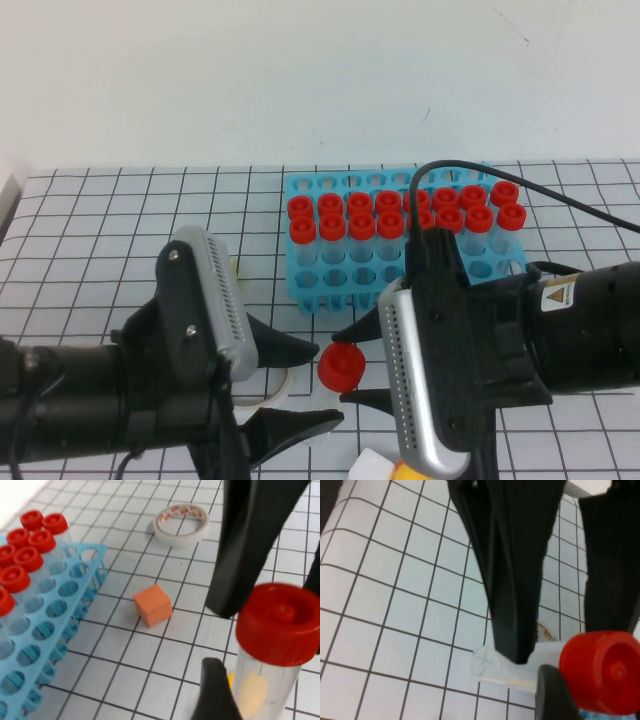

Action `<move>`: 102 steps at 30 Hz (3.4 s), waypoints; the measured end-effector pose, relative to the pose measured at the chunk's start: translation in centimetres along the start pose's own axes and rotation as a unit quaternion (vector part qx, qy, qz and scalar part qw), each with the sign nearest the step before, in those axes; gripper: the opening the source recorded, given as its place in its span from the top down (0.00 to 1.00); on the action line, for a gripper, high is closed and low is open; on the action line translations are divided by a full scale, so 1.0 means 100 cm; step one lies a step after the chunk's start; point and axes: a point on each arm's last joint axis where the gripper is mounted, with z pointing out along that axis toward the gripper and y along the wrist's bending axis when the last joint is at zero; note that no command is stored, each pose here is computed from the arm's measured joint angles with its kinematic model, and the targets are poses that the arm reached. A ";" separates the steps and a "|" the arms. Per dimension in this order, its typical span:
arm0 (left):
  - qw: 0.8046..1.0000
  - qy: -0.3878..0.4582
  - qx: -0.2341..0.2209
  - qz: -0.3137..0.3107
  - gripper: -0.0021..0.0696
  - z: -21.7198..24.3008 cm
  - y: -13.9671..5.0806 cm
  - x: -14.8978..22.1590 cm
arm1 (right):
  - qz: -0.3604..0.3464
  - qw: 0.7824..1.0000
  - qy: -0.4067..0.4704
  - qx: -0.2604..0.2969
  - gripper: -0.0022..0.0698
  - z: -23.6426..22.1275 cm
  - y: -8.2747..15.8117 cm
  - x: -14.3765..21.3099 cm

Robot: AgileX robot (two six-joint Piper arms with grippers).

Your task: Place the test tubes

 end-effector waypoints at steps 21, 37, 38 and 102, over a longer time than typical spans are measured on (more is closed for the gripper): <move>1.000 -0.020 -0.001 0.005 0.61 0.009 0.006 0.001 | -0.001 1.000 0.001 0.018 0.54 -0.002 -0.004 0.000; 1.000 -0.018 -0.003 0.006 0.60 0.010 0.007 0.001 | 0.005 1.000 -0.002 0.020 0.55 -0.002 -0.004 -0.001; 1.000 -0.018 -0.003 0.006 0.50 0.010 0.007 0.001 | 0.008 1.000 -0.004 0.020 0.55 -0.002 -0.004 -0.001; 0.991 -0.125 0.028 -0.050 0.68 0.077 0.084 -0.054 | 0.282 0.931 0.194 0.130 0.96 -0.115 0.075 0.054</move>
